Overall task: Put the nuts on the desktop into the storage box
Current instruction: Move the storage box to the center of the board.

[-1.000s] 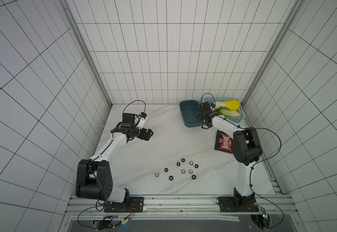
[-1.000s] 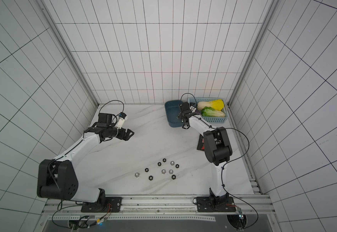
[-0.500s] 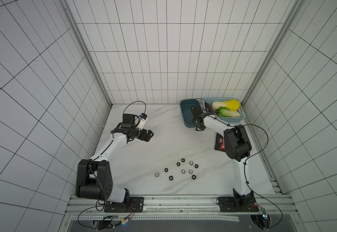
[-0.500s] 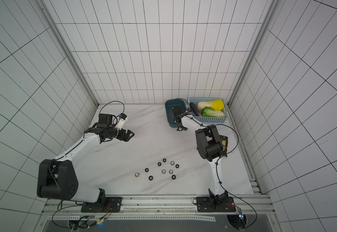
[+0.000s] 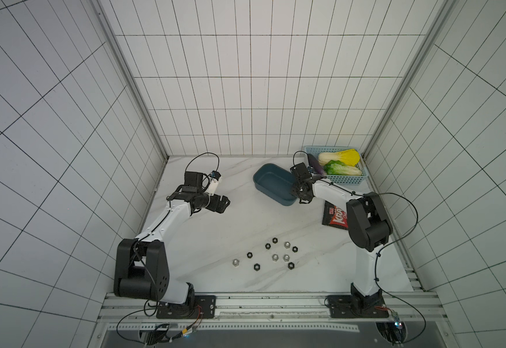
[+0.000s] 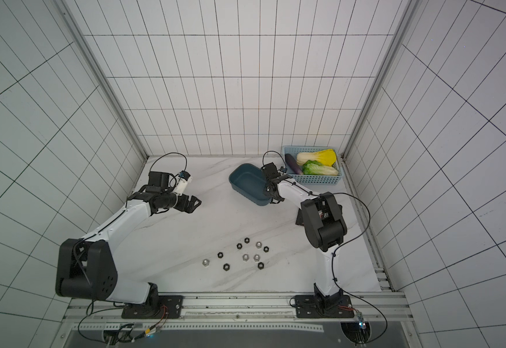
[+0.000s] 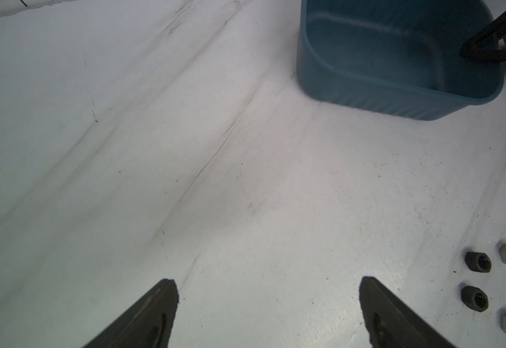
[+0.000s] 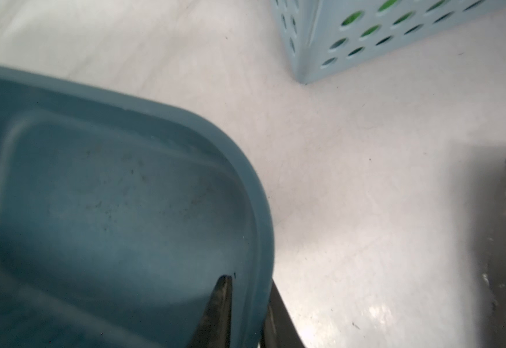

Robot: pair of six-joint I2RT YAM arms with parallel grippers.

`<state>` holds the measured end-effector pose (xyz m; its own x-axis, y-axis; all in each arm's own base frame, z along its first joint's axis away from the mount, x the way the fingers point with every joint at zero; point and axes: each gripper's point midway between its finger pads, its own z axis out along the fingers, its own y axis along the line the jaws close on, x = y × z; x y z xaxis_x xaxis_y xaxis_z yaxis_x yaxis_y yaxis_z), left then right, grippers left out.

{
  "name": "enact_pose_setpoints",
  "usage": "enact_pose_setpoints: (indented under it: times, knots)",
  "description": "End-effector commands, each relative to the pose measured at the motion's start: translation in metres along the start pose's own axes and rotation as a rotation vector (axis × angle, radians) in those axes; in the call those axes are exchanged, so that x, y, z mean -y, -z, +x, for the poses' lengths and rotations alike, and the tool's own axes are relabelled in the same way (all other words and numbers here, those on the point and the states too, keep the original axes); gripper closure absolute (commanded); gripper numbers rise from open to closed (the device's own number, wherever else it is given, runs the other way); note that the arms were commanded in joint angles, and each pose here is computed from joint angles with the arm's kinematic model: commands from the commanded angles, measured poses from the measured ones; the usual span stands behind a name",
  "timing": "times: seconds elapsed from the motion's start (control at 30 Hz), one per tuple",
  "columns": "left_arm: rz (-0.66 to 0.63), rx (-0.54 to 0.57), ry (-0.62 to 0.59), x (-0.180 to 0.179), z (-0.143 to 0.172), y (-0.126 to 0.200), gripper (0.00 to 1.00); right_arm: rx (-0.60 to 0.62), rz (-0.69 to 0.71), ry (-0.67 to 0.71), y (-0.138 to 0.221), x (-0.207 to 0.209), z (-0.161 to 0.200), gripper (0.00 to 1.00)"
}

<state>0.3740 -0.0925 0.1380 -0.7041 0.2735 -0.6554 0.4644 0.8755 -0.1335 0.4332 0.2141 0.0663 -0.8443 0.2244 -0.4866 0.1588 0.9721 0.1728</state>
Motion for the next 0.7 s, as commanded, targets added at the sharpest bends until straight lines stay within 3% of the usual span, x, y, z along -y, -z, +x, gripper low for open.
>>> enact_pose_setpoints:
  times: [0.0,0.23,0.43,0.67]
  knots:
    - [-0.01,0.015,-0.018,0.0,-0.004,0.002,0.02,-0.047,-0.136,0.114,0.008,-0.021,0.015,0.84]
    - [-0.007,0.021,-0.026,0.001,-0.004,0.005,0.02,-0.091,-0.276,0.292,0.017,-0.046,0.04,0.85]
    - [0.035,0.019,-0.04,0.009,-0.003,0.005,0.02,-0.046,-0.318,0.518,0.025,-0.079,0.05,0.86]
    - [0.063,0.023,-0.056,0.014,-0.003,0.01,0.02,0.015,-0.37,0.635,0.016,-0.127,0.045,0.87]
